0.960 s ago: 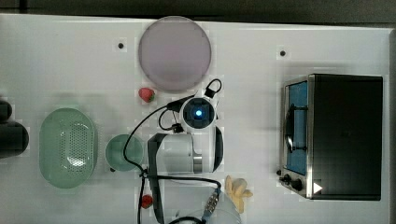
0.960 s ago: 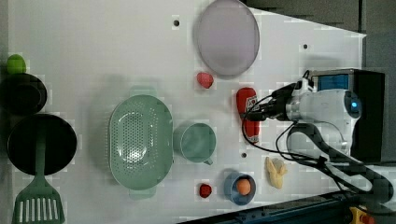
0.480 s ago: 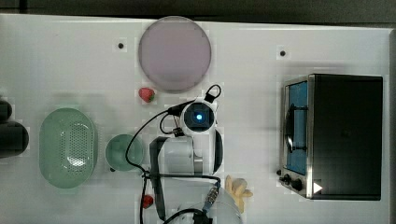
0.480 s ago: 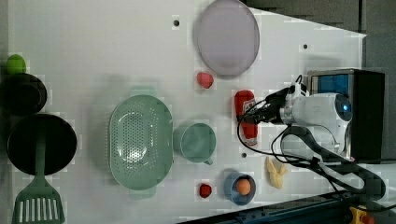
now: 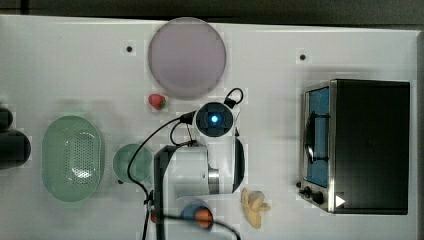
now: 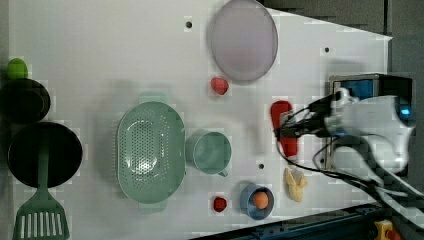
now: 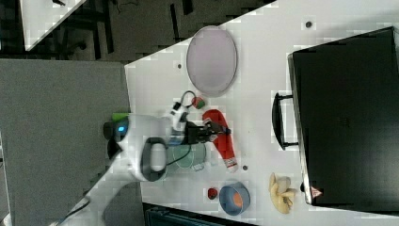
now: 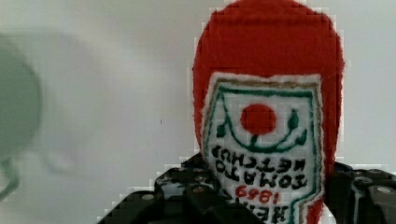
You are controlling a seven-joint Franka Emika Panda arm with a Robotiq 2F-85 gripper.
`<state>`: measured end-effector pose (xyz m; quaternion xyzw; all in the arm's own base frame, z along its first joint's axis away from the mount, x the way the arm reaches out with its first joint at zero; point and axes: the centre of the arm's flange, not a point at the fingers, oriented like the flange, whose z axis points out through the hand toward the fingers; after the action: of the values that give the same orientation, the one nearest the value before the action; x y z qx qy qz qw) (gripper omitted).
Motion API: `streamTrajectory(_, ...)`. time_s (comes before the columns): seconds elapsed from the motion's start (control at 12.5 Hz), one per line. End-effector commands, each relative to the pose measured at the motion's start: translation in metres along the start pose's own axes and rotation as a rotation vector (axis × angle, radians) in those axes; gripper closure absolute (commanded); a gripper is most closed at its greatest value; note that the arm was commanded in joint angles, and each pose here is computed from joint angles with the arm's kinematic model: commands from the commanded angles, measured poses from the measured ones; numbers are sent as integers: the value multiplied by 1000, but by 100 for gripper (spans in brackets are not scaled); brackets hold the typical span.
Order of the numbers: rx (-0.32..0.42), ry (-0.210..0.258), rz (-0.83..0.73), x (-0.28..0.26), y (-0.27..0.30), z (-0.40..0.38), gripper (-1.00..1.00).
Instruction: Pick Ketchup from the table and place it in strainer.
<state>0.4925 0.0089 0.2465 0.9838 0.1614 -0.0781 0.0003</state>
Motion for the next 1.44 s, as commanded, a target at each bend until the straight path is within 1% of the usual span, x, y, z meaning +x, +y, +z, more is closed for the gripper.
streamTrajectory(0.08, -45, 87, 13, 9, -19, -111, -22)
streamTrajectory(0.32, -54, 57, 87, -1, -62, -165, -22)
streamTrajectory(0.4, -43, 56, 118, 0, -82, -175, -22)
streamTrajectory(0.56, -8, 78, 153, 7, -131, -186, -22)
streamTrajectory(0.72, 17, 76, 228, 12, -181, -183, -22)
streamTrajectory(0.88, 20, 71, 297, 16, -229, -171, -22)
streamTrajectory(0.96, 31, 82, 335, 20, -252, -162, -22)
streamTrajectory(1.04, 52, 95, 365, 25, -273, -151, -22)
streamTrajectory(1.2, 119, 118, 433, 37, -309, -126, -22)
streamTrajectory(1.44, 226, 114, 481, 51, -351, -80, -22)
